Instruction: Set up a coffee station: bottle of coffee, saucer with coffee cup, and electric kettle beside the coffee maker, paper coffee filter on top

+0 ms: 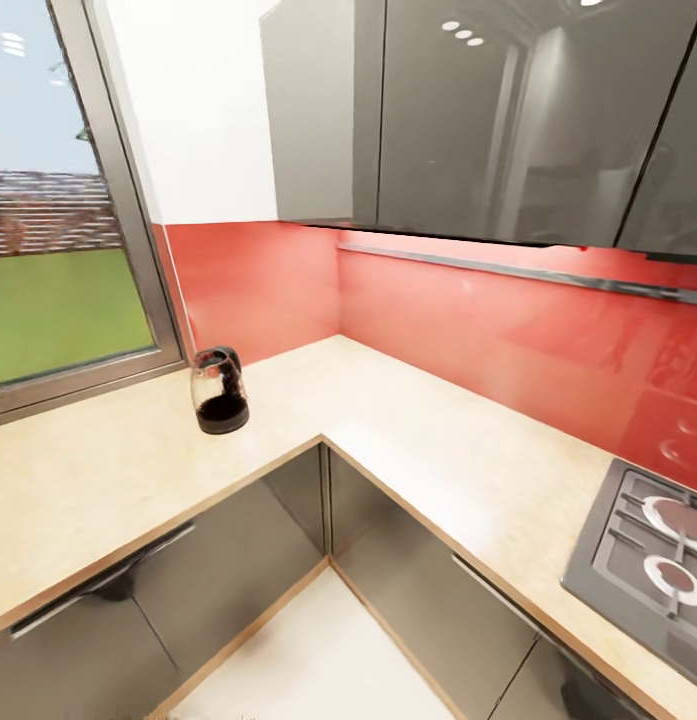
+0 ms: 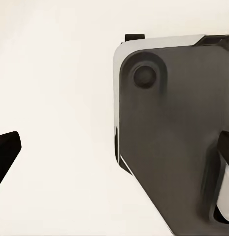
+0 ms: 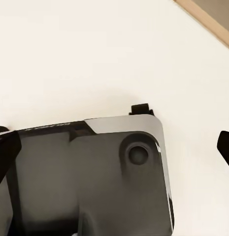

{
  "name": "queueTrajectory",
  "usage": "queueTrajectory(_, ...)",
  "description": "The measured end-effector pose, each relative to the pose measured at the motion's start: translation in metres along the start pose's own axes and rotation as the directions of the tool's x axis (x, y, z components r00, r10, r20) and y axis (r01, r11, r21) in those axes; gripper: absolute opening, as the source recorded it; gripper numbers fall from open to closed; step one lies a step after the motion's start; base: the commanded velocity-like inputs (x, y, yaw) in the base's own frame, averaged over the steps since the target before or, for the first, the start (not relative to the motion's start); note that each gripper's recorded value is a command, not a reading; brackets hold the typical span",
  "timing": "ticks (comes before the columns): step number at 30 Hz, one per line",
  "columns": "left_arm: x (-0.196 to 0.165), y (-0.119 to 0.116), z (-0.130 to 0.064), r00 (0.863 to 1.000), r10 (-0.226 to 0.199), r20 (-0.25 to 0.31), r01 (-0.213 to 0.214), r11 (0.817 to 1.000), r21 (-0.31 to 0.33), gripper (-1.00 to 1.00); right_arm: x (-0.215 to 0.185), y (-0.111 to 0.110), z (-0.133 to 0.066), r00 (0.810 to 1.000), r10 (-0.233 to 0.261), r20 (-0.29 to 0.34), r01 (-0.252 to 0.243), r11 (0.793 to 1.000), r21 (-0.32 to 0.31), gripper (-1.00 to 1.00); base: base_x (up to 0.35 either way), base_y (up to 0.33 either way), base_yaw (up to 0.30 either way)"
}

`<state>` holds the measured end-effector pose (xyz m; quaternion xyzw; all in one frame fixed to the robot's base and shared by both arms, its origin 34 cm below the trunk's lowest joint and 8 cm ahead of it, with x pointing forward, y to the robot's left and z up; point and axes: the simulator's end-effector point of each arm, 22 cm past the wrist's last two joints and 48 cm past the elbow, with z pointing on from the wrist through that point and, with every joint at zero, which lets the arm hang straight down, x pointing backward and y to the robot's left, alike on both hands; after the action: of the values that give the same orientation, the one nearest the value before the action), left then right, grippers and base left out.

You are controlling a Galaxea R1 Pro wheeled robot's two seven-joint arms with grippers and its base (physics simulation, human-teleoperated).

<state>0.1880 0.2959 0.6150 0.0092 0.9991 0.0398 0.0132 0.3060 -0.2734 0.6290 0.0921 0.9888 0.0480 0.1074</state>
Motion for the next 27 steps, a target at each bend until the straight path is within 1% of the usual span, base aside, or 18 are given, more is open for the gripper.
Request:
queueTrajectory(4, 0.0, -0.0014, 0.0, 1.0, 0.001, 0.0, -0.001, 1.0, 0.002, 1.0, 0.0002, 0.0013, 0.0001, 1.0, 0.0, 0.0, 0.0, 1.0, -0.002, 1.0, 0.0, -0.078, 0.279)
queueTrajectory(18, -0.0008, -0.0028, 0.0, 1.0, -0.003, 0.001, 0.003, 1.0, 0.004, 1.0, 0.0004, 0.0023, 0.0003, 1.0, 0.0, -0.001, 0.0, 1.0, -0.003, 1.0, -0.015, -0.254, 0.279)
queueTrajectory(21, -0.0008, -0.0021, 0.0, 1.0, -0.004, 0.001, 0.004, 1.0, 0.003, 1.0, 0.0005, 0.0029, 0.0004, 1.0, 0.0, -0.001, 0.0, 1.0, -0.004, 1.0, -0.091, -0.111, 0.279)
queueTrajectory(27, -0.0006, -0.0016, 0.0, 1.0, -0.006, 0.001, 0.006, 1.0, 0.002, 1.0, 0.0007, 0.0035, 0.0004, 1.0, 0.0, -0.001, 0.0, 1.0, -0.004, 1.0, -0.022, -0.02, 0.28)
